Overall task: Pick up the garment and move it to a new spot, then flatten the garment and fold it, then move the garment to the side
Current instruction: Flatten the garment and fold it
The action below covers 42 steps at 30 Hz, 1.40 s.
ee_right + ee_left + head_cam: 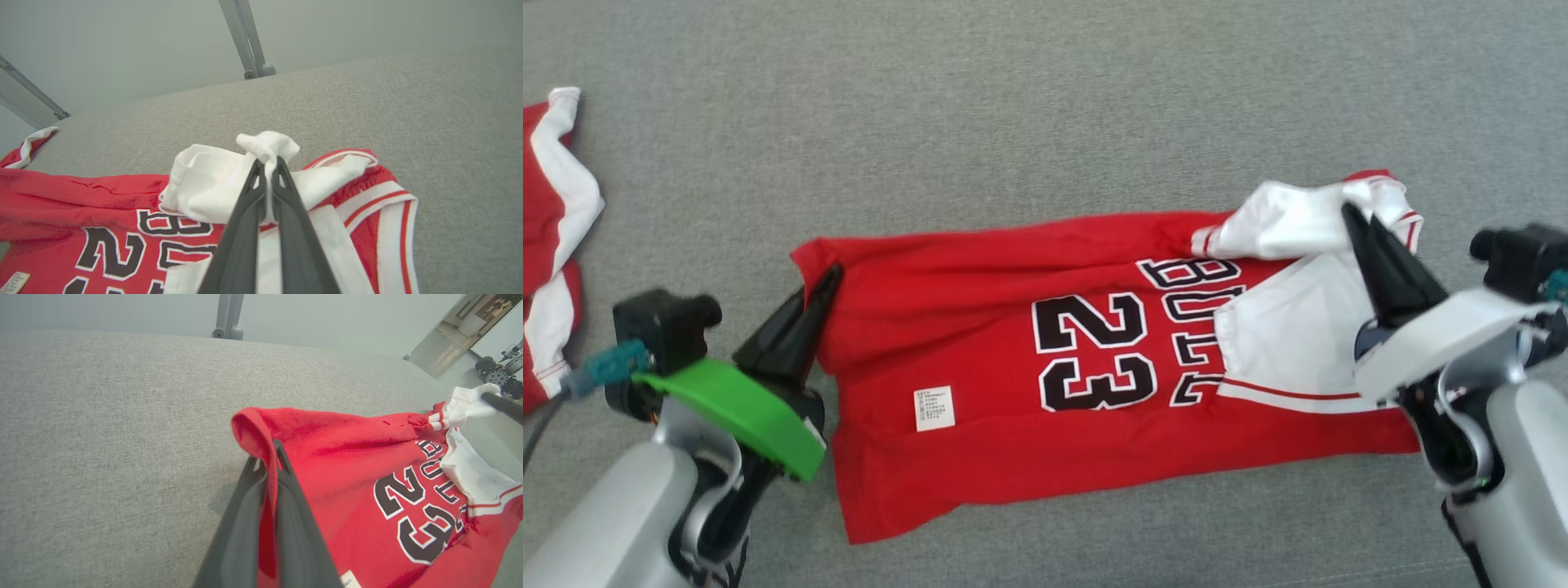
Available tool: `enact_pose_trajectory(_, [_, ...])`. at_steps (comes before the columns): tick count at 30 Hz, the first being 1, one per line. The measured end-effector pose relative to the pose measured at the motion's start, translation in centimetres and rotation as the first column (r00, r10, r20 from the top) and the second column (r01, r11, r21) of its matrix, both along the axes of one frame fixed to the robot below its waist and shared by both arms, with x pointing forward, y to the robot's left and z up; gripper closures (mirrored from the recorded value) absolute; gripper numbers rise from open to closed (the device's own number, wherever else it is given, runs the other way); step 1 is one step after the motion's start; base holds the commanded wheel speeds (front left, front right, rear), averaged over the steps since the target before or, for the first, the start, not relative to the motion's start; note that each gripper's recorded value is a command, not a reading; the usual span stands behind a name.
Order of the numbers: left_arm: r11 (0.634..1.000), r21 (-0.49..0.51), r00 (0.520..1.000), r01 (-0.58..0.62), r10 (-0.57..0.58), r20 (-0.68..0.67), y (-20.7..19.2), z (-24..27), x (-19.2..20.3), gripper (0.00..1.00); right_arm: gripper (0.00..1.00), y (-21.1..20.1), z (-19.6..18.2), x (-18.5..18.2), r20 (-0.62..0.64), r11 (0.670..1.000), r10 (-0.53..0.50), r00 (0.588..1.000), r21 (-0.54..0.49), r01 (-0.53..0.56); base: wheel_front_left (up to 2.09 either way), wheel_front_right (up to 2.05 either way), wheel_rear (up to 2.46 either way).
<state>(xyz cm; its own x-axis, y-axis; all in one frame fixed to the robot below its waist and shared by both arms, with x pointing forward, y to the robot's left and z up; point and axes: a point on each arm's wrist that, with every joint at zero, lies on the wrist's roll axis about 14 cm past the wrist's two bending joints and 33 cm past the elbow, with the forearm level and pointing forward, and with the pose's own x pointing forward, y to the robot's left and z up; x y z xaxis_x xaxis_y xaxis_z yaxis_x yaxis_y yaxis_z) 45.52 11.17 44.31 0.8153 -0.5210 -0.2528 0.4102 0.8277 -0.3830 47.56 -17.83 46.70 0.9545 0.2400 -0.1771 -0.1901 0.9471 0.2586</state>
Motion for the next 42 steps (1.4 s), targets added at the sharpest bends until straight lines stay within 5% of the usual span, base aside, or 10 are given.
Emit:
enact_pose_trajectory(8, [0.999, -0.005, 0.999, 0.039, -0.039, -0.004, -1.7, -2.4, -5.8, 1.00, 1.00, -0.7, -2.6, -7.0, -0.112, 0.992, -0.104, 0.988, 0.063, 0.111, 0.00, 0.00, 0.00])
enact_pose_trajectory(19, [0.999, -0.006, 0.980, -0.046, 0.046, 0.194, -0.8, 1.4, -4.5, 1.00, 1.00, -1.3, -2.7, -8.3, -0.104, 0.986, -0.143, 0.984, 0.073, 0.151, 0.00, 0.00, 0.00])
enact_pose_trajectory(27, [0.999, 0.051, 0.971, 0.015, -0.026, 0.237, -1.3, 1.5, -6.7, 1.00, 1.00, -1.2, -3.6, -9.5, -0.147, 0.988, -0.134, 0.980, 0.057, 0.143, 0.00, 0.00, 0.00])
enact_pose_trajectory(28, [0.998, 0.064, 0.972, 0.027, -0.041, 0.233, -1.5, 1.2, -7.1, 1.00, 0.80, -1.4, -3.7, -9.6, -0.152, 0.988, -0.136, 0.979, 0.050, 0.145, 0.00, 0.00, 0.00])
enact_pose_trajectory(29, [0.996, 0.083, 0.971, 0.040, -0.059, 0.233, -1.6, 0.9, -7.5, 1.00, 0.40, -1.5, -3.9, -9.8, -0.160, 0.989, -0.134, 0.978, 0.044, 0.143, 0.00, 0.00, 0.00])
enact_pose_trajectory(30, [0.994, 0.095, 0.971, 0.047, -0.068, 0.228, -1.7, 0.6, -7.9, 0.84, 0.00, -1.5, -4.0, -9.9, -0.166, 0.989, -0.131, 0.977, 0.039, 0.140, 0.00, 0.00, 0.00])
enact_pose_trajectory(31, [0.993, 0.108, 0.971, 0.055, -0.079, 0.226, -1.9, 0.3, -8.3, 0.58, 0.00, -1.6, -4.0, -10.0, -0.167, 0.989, -0.133, 0.977, 0.038, 0.142, 0.00, 0.00, 0.00])
enact_pose_trajectory(32, [0.990, 0.125, 0.971, 0.062, -0.089, 0.223, -2.1, 0.0, -8.6, 0.20, 0.00, -1.9, -4.0, -10.0, -0.166, 0.989, -0.139, 0.976, 0.036, 0.146, 0.00, 0.00, 0.00])
enact_pose_trajectory(33, [0.989, 0.133, 0.974, 0.064, -0.090, 0.206, -2.0, -0.6, -9.1, 0.00, 0.00, -2.2, -3.9, -10.1, -0.163, 0.988, -0.142, 0.976, 0.031, 0.149, 0.00, 0.00, 0.00])
enact_pose_trajectory(42, [0.984, 0.177, 0.999, -0.025, 0.017, 0.050, 0.6, -5.4, -10.9, 0.00, 0.00, -5.3, -1.1, -8.6, -0.078, 0.976, -0.218, 0.973, 0.001, 0.218, 0.00, 0.00, 0.00])
